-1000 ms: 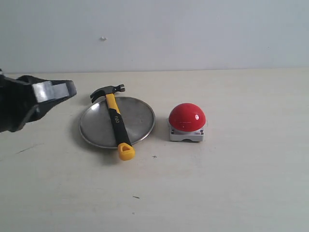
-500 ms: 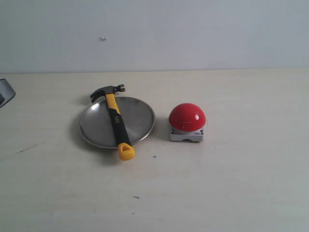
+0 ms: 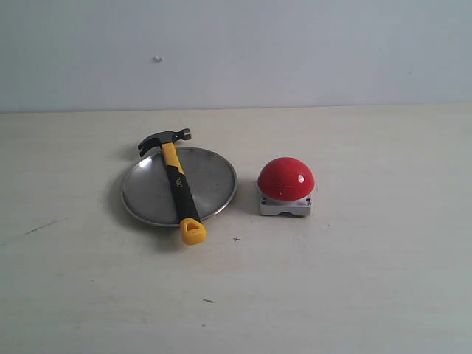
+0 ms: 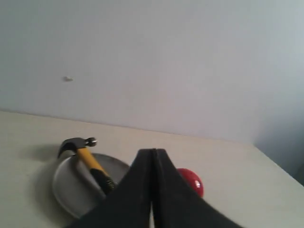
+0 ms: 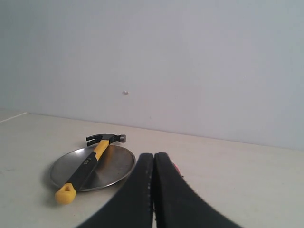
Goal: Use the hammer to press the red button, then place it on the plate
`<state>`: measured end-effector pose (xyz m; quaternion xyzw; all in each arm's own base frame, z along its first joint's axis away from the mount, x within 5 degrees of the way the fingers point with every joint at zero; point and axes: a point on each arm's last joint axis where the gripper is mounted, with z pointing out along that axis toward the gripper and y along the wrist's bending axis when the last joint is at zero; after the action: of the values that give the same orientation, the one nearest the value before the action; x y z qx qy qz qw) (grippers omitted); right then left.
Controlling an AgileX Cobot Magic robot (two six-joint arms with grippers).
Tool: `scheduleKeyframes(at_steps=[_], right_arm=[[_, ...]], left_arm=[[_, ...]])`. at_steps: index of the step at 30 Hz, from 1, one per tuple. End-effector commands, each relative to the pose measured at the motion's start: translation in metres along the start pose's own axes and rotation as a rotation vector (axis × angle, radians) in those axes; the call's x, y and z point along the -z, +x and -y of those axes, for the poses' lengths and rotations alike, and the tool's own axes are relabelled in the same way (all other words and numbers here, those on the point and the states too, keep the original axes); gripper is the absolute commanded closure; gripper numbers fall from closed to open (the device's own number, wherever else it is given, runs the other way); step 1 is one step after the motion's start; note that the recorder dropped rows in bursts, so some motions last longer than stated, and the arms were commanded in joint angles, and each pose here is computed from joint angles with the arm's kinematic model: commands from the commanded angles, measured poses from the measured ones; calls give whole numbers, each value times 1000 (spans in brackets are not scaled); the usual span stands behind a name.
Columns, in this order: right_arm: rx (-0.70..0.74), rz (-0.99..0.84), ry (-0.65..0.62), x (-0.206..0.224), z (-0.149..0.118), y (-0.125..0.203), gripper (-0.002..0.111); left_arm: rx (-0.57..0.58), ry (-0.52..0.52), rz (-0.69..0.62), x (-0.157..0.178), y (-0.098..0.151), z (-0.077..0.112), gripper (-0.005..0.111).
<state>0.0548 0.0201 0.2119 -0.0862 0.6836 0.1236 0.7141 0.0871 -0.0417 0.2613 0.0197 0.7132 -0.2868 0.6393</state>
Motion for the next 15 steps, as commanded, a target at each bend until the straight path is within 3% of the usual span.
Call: scheduleKeyframes(at_steps=[1, 8, 15], right_arm=[[4, -10, -3, -1, 0, 2, 108], [4, -10, -3, -1, 0, 2, 108], [4, -10, -3, -1, 0, 2, 108]], left_arm=[[-9, -96, 43, 13, 14, -15, 107], [-12, -221, 127, 30, 41, -34, 107], [-16, -243, 160, 33, 40, -35, 107]])
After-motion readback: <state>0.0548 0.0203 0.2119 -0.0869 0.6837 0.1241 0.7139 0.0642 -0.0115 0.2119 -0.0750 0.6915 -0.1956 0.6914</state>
